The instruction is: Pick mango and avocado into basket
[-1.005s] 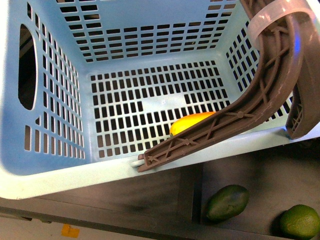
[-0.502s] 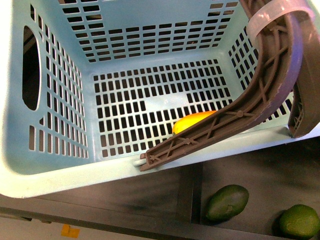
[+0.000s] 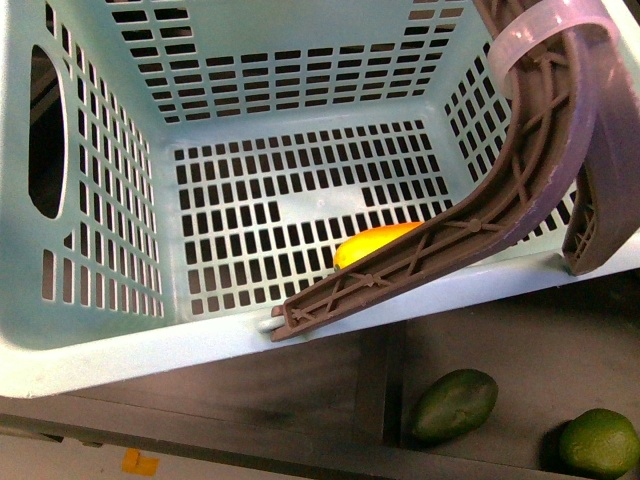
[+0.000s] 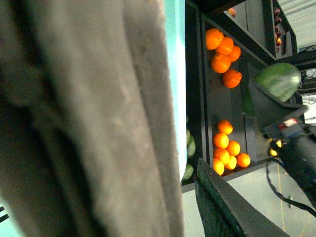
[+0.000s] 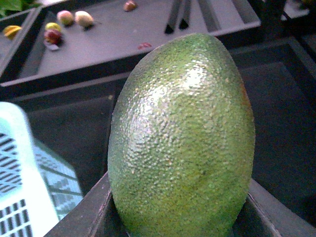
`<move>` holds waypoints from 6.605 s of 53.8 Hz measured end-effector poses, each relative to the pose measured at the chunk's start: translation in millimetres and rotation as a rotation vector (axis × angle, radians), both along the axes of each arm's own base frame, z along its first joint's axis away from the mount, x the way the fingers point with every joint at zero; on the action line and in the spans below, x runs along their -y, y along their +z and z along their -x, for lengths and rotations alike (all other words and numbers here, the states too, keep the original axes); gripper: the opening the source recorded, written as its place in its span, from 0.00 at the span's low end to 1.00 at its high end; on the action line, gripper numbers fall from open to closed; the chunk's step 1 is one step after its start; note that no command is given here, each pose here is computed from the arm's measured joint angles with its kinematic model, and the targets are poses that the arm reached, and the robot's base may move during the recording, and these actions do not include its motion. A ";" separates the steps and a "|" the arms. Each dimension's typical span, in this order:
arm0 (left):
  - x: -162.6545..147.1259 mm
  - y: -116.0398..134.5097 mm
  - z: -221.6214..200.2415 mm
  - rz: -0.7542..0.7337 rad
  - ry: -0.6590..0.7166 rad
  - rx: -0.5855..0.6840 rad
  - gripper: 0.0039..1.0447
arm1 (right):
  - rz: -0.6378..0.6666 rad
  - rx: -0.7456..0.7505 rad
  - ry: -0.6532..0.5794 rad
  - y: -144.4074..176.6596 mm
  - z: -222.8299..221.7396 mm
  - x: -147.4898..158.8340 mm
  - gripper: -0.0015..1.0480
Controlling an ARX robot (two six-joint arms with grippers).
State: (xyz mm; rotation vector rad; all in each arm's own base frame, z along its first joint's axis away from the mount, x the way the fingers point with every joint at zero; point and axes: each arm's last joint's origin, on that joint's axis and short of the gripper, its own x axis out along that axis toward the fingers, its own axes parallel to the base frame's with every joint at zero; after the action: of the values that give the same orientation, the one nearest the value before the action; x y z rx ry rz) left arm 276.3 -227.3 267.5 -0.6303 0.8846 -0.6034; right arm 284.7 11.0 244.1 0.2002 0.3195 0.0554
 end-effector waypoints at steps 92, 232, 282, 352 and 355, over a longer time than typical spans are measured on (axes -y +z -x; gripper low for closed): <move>-0.1 -0.7 0.0 0.004 -0.003 -0.007 0.27 | 0.007 0.129 -0.140 17.1 64.7 -32.4 0.83; -0.2 -0.7 -0.1 0.001 -0.002 -0.004 0.27 | 0.196 0.332 -0.056 -75.0 187.7 10.7 0.63; -12.7 -5.3 -57.0 0.164 0.614 0.096 0.27 | 0.196 0.333 -0.057 -74.9 187.8 10.7 0.92; -96.1 -93.7 -164.1 0.332 1.100 -0.179 0.94 | 0.196 0.333 -0.056 -74.9 187.8 10.7 0.92; -101.7 -86.6 -153.1 0.320 1.125 -0.173 0.92 | 0.196 0.333 -0.056 -74.9 187.8 10.7 0.92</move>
State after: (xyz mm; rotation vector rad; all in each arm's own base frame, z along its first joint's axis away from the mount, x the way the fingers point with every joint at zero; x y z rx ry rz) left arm 429.5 -125.6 180.9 -1.3356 0.4618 0.3462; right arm 97.0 0.3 169.1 0.0033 -0.0132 0.0015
